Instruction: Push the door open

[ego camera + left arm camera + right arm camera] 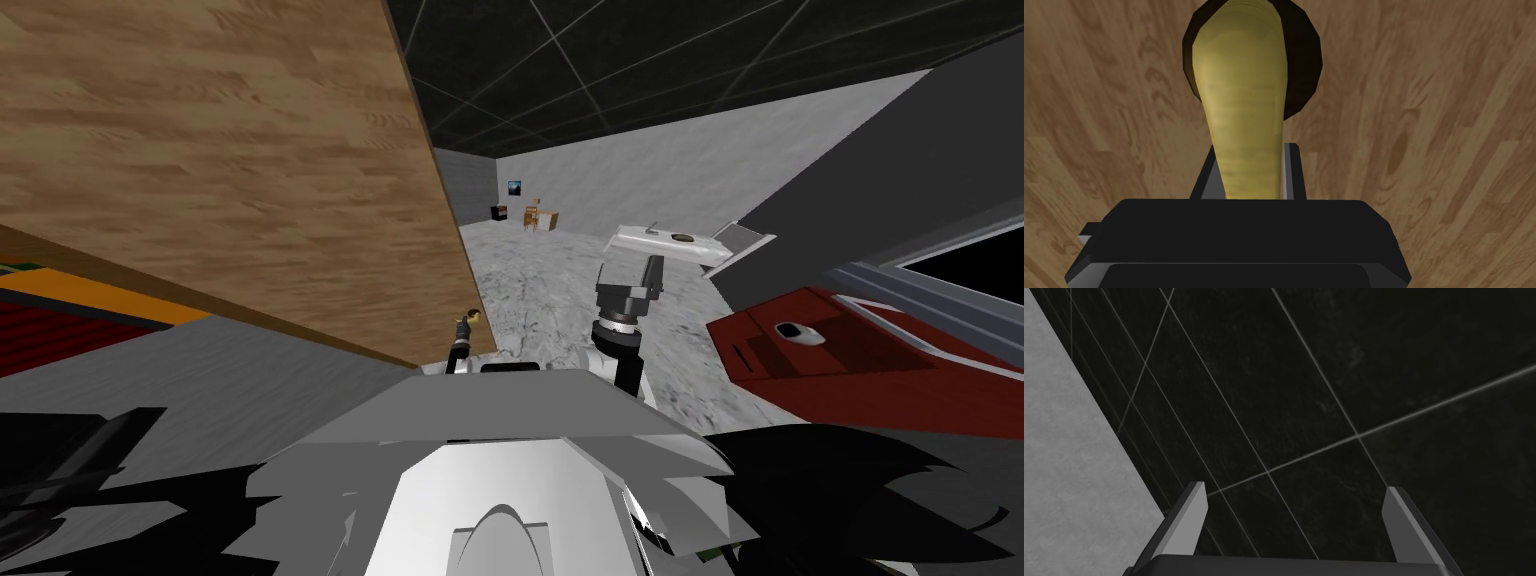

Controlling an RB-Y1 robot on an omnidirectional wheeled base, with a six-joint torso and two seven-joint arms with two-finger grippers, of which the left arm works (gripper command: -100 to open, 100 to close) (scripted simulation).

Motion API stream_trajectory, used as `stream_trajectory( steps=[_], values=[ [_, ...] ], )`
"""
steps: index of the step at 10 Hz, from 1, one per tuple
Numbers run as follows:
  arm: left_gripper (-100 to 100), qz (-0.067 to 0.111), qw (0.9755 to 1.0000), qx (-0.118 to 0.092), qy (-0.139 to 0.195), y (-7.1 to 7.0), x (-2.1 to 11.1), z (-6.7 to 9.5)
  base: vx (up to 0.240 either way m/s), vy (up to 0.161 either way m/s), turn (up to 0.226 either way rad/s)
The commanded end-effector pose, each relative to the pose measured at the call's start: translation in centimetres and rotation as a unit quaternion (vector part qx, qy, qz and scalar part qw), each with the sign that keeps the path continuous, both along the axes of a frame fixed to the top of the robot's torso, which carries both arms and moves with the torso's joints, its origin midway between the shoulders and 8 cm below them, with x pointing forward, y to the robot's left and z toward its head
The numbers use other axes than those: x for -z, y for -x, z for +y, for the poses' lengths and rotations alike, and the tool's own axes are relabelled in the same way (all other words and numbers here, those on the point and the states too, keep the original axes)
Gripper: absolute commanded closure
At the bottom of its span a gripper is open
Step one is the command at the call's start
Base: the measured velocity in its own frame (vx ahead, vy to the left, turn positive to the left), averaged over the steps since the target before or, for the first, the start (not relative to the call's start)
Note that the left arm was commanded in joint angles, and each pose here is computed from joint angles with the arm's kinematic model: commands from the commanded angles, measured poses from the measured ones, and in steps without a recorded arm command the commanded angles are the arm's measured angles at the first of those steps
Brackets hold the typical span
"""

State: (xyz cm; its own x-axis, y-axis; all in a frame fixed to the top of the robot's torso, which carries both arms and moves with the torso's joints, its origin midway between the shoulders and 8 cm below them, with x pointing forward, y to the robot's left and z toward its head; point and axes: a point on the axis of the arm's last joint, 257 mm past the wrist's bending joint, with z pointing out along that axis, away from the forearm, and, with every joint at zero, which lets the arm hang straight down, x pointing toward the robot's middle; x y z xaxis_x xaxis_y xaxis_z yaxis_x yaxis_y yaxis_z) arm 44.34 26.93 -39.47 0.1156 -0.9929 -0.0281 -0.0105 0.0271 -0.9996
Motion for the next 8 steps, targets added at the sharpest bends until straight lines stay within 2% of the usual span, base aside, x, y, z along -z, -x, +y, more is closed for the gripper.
stream_trajectory(
  steps=[1, 4, 5, 6, 8],
  values=[
    [100, -0.005, 0.9999, -0.013, 0.000, -0.1, -0.4, 1.0, 0.194, -0.088, 0.057],
    [100, -0.006, 0.9994, -0.033, 0.011, 0.0, -0.4, 1.6, 0.193, -0.074, 0.073],
    [100, -0.001, 0.9995, -0.030, 0.008, 0.3, 0.0, 1.7, 0.082, -0.031, 0.041],
    [100, -0.004, 0.9990, -0.044, 0.001, 0.4, -0.3, 3.5, 0.141, -0.030, 0.043],
    [100, -0.005, 0.9984, -0.057, -0.002, 0.6, -0.4, 4.9, 0.215, -0.071, 0.072]
  ],
)
